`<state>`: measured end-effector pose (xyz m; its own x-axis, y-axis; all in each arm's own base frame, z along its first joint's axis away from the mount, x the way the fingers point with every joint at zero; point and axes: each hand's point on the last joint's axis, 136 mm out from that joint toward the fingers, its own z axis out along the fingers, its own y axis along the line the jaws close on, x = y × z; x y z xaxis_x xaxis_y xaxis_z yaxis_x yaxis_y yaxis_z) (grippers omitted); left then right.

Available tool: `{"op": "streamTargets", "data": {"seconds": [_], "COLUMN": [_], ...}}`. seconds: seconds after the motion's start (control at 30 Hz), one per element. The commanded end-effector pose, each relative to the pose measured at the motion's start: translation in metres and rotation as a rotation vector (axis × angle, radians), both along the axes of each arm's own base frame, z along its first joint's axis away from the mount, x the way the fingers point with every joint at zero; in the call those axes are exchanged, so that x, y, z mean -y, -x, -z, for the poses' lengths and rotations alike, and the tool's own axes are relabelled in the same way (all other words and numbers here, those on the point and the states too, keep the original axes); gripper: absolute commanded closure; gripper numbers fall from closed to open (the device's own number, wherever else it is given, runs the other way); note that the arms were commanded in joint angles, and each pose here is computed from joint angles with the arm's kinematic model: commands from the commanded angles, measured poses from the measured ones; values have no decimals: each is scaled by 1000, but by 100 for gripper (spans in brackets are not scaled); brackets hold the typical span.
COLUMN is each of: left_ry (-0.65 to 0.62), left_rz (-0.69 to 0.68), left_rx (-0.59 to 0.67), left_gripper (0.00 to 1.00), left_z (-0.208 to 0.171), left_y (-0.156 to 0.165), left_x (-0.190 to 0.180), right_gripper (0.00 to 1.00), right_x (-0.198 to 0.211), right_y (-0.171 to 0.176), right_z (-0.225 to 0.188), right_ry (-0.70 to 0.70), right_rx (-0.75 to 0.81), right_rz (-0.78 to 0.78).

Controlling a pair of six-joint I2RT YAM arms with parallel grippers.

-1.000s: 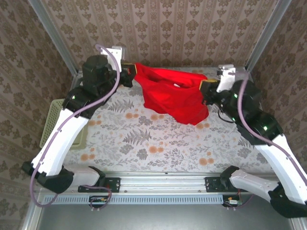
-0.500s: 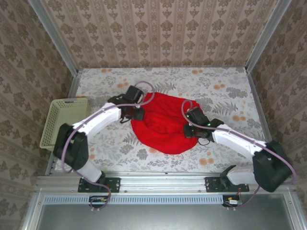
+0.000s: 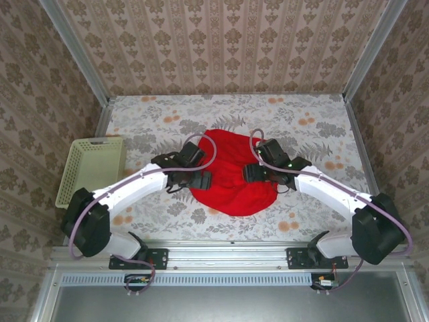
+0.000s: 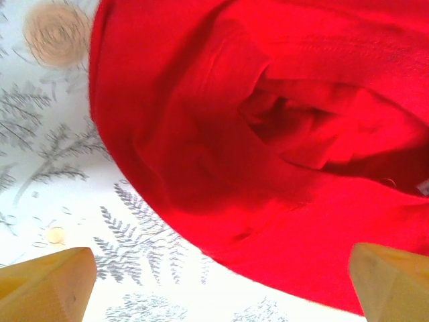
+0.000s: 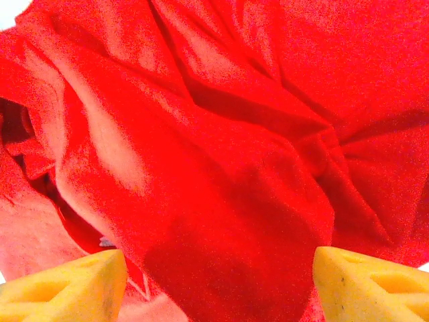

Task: Fold the inside-out t-shirt

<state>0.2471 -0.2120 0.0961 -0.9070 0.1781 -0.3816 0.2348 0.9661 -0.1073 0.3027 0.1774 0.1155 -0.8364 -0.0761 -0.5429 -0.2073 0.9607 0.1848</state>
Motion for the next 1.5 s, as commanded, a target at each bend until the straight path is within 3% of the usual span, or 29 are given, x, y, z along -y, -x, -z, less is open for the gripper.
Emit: {"op": "streamTargets", "data": {"seconds": [0.0, 0.17, 0.27, 0.37, 0.63, 0.8, 0.83, 0.97, 1.2, 1.33, 1.4, 1.47], "left_ry": [59, 46, -3, -7, -40, 26, 46, 105, 222, 320, 368, 387], "left_rz": [-147, -202, -208, -211, -135, -118, -114, -92, -24, 61, 109, 138], "left_rx": [-48, -71, -94, -108, -48, 71, 104, 273, 602, 825, 898, 932], "left_gripper": [2, 5, 13, 23, 70, 95, 99, 100, 100, 100, 100, 100], "left_z": [19, 41, 56, 66, 50, 7, -9, -89, -280, -405, -433, -436], "left_y": [-2, -11, -12, -12, -17, -32, -38, -65, -96, -73, -52, -40], "left_x": [11, 18, 15, 12, 2, -12, -14, -20, -17, -13, -10, -8], "right_gripper": [26, 30, 31, 40, 90, 100, 100, 100, 100, 100, 100, 100], "right_x": [5, -7, -10, -3, 20, 37, 38, 36, 38, 42, 48, 58], "right_y": [-6, -11, -8, -8, -10, -10, -10, -10, -7, 14, 32, 45], "right_z": [12, 25, 37, 46, 7, -43, -56, -113, -250, -359, -392, -404], "right_ry": [72, 60, 73, 123, 183, 152, 130, 9, -149, -251, -303, -321], "right_rx": [-32, -71, -127, -163, -57, 64, 96, 222, 492, 682, 757, 818], "right_rz": [-9, -44, -60, -41, 22, 75, 82, 100, 103, 66, 49, 62]}}
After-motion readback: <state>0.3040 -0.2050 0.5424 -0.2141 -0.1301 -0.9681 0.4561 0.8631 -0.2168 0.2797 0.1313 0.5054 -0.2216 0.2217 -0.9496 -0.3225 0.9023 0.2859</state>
